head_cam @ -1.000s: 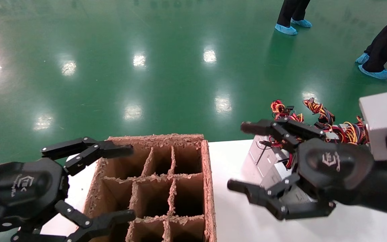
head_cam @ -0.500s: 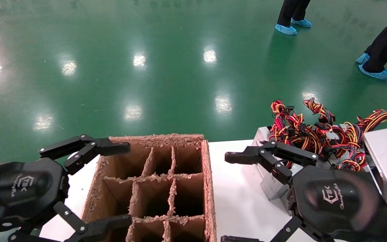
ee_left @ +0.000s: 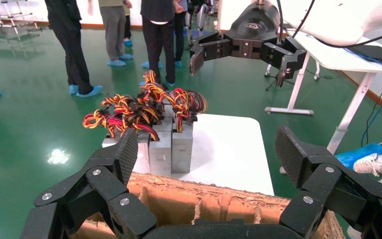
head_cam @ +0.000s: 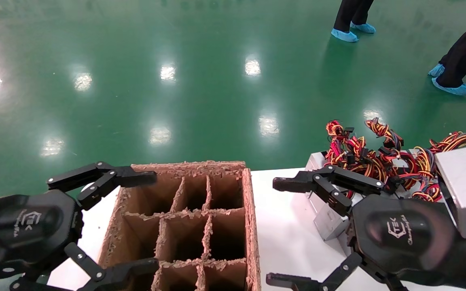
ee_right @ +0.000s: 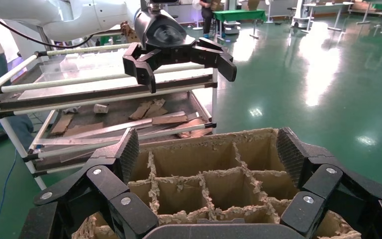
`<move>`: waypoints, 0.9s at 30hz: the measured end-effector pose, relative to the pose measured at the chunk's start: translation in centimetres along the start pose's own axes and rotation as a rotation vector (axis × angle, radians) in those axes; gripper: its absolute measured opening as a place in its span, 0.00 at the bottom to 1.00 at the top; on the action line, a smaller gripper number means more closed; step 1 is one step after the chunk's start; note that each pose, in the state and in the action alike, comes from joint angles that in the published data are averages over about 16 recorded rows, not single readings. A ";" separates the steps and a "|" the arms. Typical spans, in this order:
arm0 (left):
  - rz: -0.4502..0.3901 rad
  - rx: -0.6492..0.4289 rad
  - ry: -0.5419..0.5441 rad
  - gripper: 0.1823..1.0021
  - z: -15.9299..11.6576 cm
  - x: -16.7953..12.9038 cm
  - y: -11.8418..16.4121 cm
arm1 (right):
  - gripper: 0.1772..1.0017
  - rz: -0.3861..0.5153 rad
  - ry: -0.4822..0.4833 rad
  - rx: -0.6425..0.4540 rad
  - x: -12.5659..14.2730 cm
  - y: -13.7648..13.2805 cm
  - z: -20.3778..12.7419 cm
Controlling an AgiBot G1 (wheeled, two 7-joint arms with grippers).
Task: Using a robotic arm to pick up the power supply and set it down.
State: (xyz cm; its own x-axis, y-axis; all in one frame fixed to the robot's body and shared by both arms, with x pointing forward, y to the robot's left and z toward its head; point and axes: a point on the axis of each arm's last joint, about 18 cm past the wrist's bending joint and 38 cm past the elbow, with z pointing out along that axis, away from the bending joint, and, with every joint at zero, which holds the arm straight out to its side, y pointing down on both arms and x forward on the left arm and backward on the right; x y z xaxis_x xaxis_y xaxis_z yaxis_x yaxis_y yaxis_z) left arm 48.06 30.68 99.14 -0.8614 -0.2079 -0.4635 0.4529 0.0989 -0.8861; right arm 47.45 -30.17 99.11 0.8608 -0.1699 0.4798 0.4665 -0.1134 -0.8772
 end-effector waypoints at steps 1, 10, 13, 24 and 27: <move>0.000 0.000 0.000 1.00 0.0 0.0 0.0 | 1.00 0.000 0.001 0.000 0.0 0.0 0.0; 0.000 0.000 0.000 1.00 0.0 0.0 0.0 | 1.00 0.003 0.006 0.000 0.1 0.0 0.0; 0.000 0.000 0.000 1.00 0.0 0.0 0.0 | 1.00 0.003 0.007 0.000 0.1 0.0 0.0; 0.000 0.000 0.000 1.00 0.0 0.0 0.0 | 1.00 0.003 0.009 0.001 0.1 0.0 0.0; 0.000 0.000 0.000 1.00 0.0 0.0 0.0 | 1.00 0.003 0.009 0.001 0.1 0.0 0.0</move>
State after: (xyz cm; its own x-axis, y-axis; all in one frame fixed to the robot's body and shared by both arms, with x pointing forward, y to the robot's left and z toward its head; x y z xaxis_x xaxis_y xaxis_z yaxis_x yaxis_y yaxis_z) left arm 48.06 30.68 99.14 -0.8614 -0.2079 -0.4635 0.4529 0.0989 -0.8861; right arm 47.54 -30.22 99.22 0.8605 -0.1790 0.4770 0.4638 -0.1122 -0.8788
